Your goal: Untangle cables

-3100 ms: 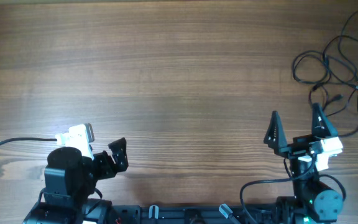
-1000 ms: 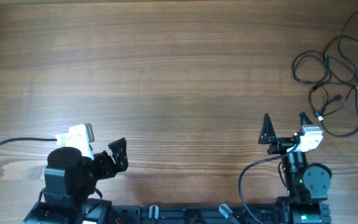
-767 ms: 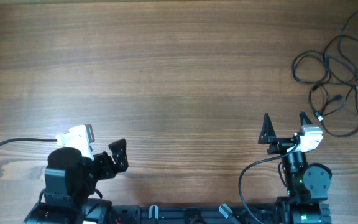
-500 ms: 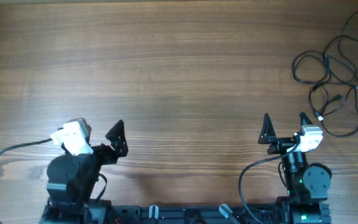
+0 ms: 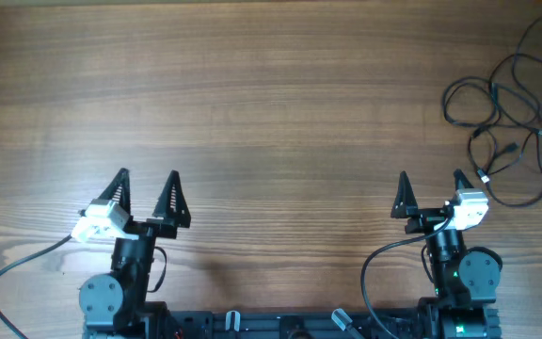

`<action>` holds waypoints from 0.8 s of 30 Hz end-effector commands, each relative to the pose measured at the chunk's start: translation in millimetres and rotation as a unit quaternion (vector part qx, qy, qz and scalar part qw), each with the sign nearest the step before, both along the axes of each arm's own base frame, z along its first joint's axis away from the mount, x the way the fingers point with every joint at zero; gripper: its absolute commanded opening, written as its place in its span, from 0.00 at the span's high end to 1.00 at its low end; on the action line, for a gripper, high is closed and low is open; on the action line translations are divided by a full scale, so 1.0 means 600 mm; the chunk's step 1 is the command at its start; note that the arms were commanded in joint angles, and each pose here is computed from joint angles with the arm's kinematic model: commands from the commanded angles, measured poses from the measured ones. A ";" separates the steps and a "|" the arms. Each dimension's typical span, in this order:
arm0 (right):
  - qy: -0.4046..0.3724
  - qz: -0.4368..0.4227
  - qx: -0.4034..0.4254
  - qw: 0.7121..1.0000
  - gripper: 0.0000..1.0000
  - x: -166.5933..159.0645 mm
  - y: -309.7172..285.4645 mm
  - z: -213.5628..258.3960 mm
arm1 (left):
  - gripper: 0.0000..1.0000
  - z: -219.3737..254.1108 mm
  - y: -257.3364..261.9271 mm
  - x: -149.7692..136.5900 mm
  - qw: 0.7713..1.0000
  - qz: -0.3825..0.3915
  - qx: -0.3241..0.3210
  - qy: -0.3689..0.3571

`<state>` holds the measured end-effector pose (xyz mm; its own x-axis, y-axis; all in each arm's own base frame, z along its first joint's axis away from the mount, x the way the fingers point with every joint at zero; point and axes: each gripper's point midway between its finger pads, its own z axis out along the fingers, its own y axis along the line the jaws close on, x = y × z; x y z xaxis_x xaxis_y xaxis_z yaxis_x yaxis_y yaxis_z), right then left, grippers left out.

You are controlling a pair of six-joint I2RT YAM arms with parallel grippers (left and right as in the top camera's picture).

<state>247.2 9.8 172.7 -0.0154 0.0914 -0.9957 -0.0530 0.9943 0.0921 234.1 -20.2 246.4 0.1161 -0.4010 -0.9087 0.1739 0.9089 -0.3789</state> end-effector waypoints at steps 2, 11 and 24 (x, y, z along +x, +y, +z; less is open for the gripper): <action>-0.007 0.009 -0.006 1.000 0.00 -0.001 0.006 0.004 | 0.00 0.009 0.027 0.001 0.998 0.047 0.005 -0.043; -0.007 0.009 -0.006 1.000 0.00 -0.001 0.006 0.005 | 0.00 -0.043 0.026 0.014 0.996 0.056 0.063 -0.010; -0.007 0.009 -0.006 1.000 0.00 -0.001 0.006 0.005 | 0.00 -0.149 0.019 0.020 0.989 0.036 0.077 0.118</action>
